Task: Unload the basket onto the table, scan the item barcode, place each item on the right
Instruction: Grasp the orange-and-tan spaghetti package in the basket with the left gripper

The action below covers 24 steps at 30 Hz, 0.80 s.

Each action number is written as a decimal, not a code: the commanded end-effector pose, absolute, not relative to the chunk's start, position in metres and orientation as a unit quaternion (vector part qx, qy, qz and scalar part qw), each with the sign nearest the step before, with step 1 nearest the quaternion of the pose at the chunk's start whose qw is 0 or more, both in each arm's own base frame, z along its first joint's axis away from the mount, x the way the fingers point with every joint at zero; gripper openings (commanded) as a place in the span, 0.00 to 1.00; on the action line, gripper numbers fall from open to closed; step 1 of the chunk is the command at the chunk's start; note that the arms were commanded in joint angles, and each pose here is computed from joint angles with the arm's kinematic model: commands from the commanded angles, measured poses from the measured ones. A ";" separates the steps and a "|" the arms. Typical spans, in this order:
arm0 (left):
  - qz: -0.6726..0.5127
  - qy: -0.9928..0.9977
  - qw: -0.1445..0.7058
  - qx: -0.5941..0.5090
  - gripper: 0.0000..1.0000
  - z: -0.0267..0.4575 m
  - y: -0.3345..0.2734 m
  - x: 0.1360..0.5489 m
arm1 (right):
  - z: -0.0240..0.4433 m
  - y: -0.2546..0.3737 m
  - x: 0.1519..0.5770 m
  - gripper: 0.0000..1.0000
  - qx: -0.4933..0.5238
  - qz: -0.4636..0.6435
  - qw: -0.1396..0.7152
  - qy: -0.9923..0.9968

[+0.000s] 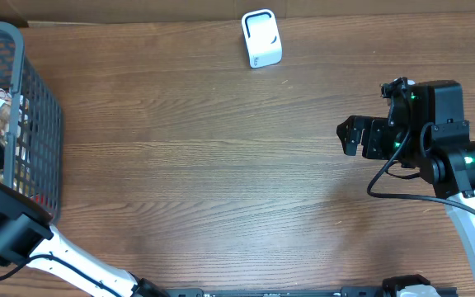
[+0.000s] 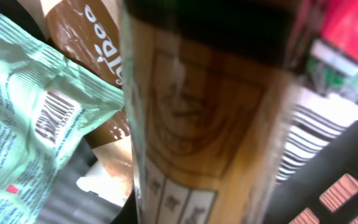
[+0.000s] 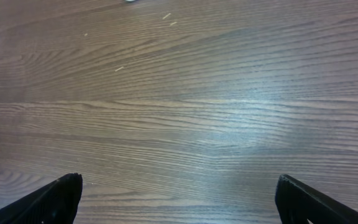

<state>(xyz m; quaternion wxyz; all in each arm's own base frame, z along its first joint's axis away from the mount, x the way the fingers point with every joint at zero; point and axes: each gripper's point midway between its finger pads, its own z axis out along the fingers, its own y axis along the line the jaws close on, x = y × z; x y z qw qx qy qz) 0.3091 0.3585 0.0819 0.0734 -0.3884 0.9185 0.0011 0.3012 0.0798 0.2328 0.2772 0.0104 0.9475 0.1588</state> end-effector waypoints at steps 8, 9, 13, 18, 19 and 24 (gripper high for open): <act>0.002 0.888 0.207 -0.410 0.04 0.205 0.371 0.347 | 0.243 0.077 0.305 1.00 0.010 0.155 0.294 0.943; 0.004 0.886 0.225 -0.406 0.04 0.218 0.371 0.350 | 0.243 0.077 0.305 1.00 0.010 0.155 0.294 0.943; -0.008 0.884 0.298 -0.359 0.04 0.263 0.365 0.367 | 0.243 0.077 0.306 1.00 0.010 0.155 0.296 0.943; -0.009 0.875 0.347 -0.338 0.04 0.302 0.356 0.371 | 0.245 0.078 0.308 1.00 0.009 0.156 0.301 0.941; -0.005 0.872 0.358 -0.333 0.04 0.313 0.353 0.370 | 0.245 0.078 0.308 1.00 0.009 0.156 0.301 0.941; 0.025 0.843 0.448 -0.296 0.04 0.399 0.325 0.354 | 0.246 0.078 0.309 1.00 0.009 0.157 0.304 0.940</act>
